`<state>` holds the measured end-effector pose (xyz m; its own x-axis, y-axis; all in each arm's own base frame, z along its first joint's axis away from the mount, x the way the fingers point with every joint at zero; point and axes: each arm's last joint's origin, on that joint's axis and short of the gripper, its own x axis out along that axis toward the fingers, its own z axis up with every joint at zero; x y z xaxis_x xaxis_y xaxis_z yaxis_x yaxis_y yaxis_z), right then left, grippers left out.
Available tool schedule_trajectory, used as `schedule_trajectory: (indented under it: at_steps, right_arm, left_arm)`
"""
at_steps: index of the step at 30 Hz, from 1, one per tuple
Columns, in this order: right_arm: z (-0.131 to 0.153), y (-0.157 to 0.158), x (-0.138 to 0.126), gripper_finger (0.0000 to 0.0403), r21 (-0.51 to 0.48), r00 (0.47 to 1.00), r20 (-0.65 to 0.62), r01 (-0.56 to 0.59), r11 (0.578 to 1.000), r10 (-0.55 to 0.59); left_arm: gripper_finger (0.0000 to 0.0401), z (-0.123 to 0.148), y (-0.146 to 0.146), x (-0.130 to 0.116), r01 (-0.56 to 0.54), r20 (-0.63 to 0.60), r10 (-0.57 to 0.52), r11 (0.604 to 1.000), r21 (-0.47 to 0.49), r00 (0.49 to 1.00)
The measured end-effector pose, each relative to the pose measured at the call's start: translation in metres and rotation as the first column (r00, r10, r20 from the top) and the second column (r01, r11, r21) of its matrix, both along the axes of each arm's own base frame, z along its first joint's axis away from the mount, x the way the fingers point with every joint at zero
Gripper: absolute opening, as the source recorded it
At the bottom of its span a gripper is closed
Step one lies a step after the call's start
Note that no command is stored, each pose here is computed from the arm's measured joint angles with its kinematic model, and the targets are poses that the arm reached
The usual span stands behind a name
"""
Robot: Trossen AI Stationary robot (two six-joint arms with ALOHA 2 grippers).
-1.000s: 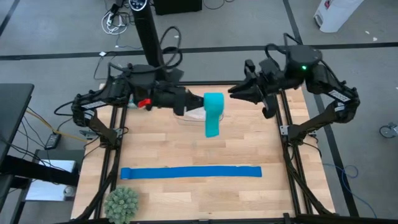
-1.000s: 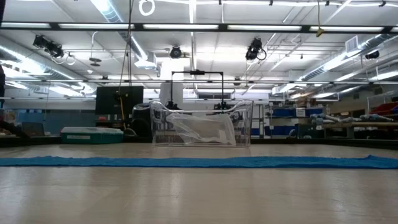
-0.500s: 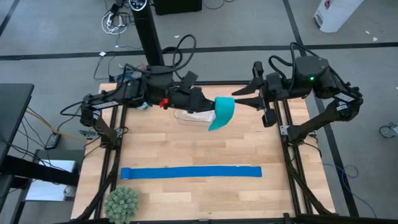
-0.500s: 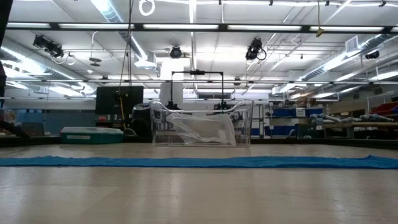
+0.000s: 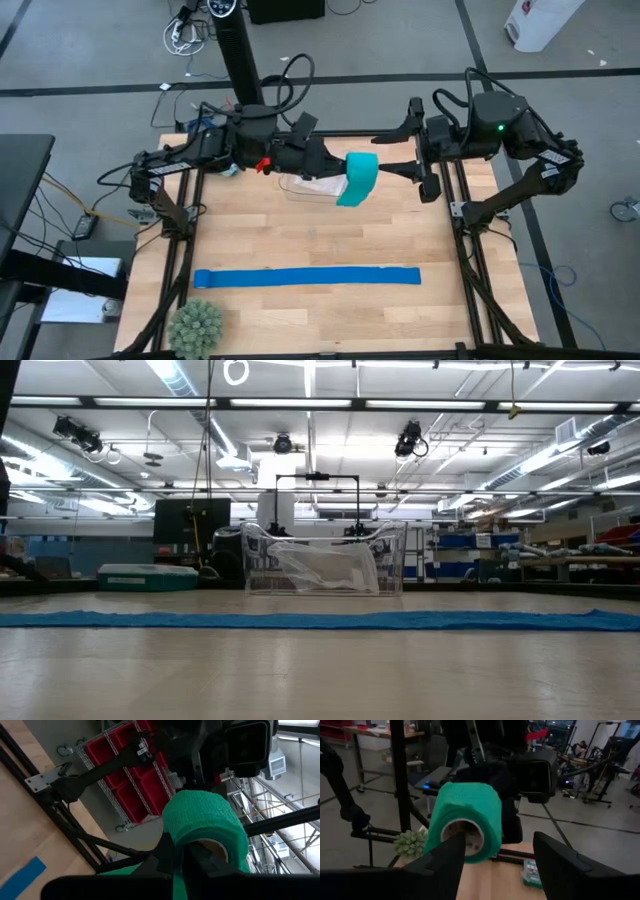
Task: Roll bandage
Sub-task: Roll the green bandage
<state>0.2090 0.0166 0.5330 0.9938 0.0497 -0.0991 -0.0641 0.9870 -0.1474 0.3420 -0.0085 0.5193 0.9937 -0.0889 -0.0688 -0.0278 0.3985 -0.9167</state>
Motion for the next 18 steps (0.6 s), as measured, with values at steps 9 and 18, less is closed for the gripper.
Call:
schedule_trajectory:
  at_steps: [9, 18]
  right_arm:
    - [-0.001, 0.001, 0.016, 0.0223, -0.014, 1.0, 0.024, -0.003, 1.0, 0.003]
    - [-0.004, 0.002, 0.022, 0.0132, -0.014, 1.0, 0.018, -0.005, 1.0, 0.005]
  left_arm:
    - [0.0023, -0.001, 0.0, 0.001, -0.019, -0.002, 0.019, 1.0, 0.003, 1.0]
    - [0.0035, -0.001, 0.001, 0.001, -0.028, 0.007, 0.027, 0.993, 0.112, 1.0]
